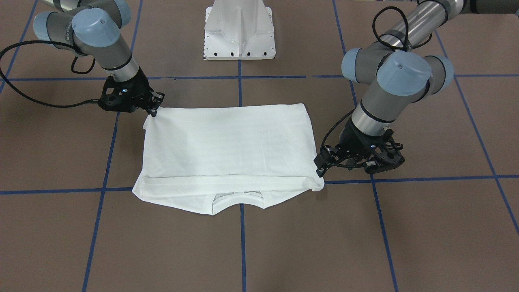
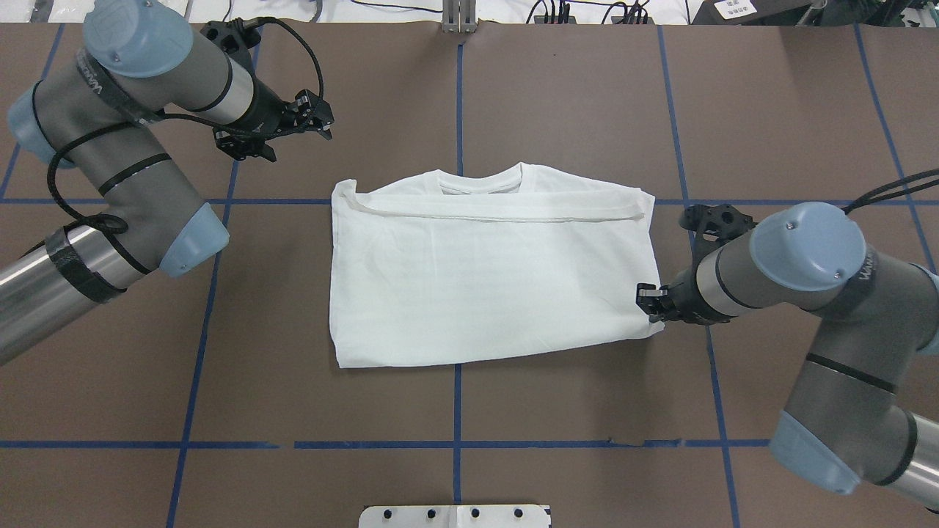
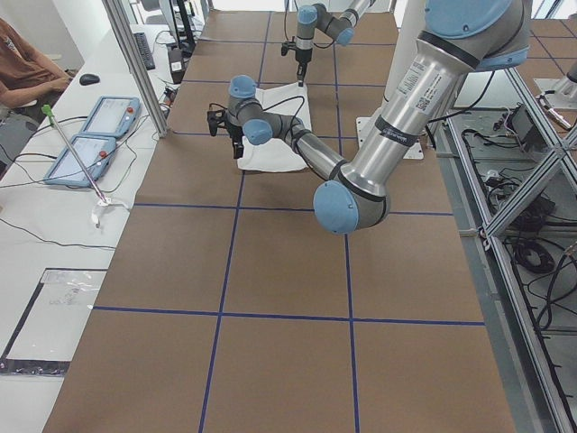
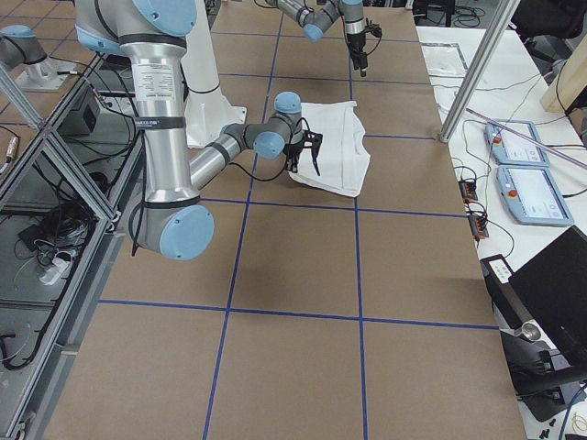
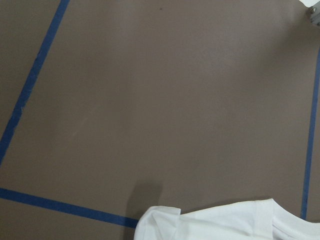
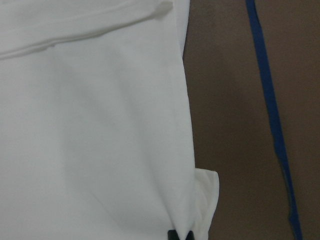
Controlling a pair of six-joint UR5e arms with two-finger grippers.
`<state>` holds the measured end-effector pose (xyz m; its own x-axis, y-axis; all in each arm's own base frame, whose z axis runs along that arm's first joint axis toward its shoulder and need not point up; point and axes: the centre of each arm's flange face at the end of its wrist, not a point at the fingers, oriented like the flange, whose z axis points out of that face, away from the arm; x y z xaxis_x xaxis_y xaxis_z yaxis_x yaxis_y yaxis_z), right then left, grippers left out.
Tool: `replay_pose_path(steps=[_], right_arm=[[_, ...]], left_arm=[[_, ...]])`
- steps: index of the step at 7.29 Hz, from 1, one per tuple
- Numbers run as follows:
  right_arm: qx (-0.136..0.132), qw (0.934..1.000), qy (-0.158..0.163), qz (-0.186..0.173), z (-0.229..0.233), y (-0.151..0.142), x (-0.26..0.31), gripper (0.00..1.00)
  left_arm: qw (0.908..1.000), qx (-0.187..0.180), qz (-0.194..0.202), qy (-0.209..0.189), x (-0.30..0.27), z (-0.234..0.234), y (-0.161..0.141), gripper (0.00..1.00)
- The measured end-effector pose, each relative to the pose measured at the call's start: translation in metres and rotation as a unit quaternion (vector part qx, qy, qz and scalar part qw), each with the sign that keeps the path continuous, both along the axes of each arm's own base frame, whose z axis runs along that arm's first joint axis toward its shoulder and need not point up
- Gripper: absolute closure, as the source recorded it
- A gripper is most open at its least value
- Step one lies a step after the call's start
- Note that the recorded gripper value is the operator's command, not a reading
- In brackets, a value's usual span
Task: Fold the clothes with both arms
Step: 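Drag the folded shirt with the right gripper, rotating it on the table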
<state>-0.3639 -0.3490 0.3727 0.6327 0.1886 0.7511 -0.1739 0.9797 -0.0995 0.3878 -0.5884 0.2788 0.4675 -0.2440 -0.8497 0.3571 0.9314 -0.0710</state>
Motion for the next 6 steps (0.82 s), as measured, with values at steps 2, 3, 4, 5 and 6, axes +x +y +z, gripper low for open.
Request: replay_pose_path(steps=[2,3,4,5,6], right_arm=[[-0.009,0.9986,-0.008,-0.051,-0.004,0.065,0.027,1.00],[-0.022,0.9953,-0.017,-0.093,-0.011,0.097,0.027,1.00],[-0.038,0.9887,-0.029,-0.142,-0.020,0.131,0.019,1.00],[-0.053,0.9809,-0.036,-0.184,-0.027,0.162,0.008,0.98],[-0.063,0.9741,-0.040,-0.214,-0.032,0.186,0.000,0.01]], left_arm=[[1.0000,0.002,-0.004,-0.002,0.001,0.000,0.000,0.00],[1.0000,0.004,-0.006,-0.005,0.002,0.001,0.000,0.00],[0.9999,0.005,-0.007,-0.007,0.005,0.002,0.001,0.00],[0.9999,0.005,-0.006,-0.008,0.007,0.003,0.003,0.00],[0.9999,0.006,-0.005,-0.007,0.008,0.005,0.004,0.00]])
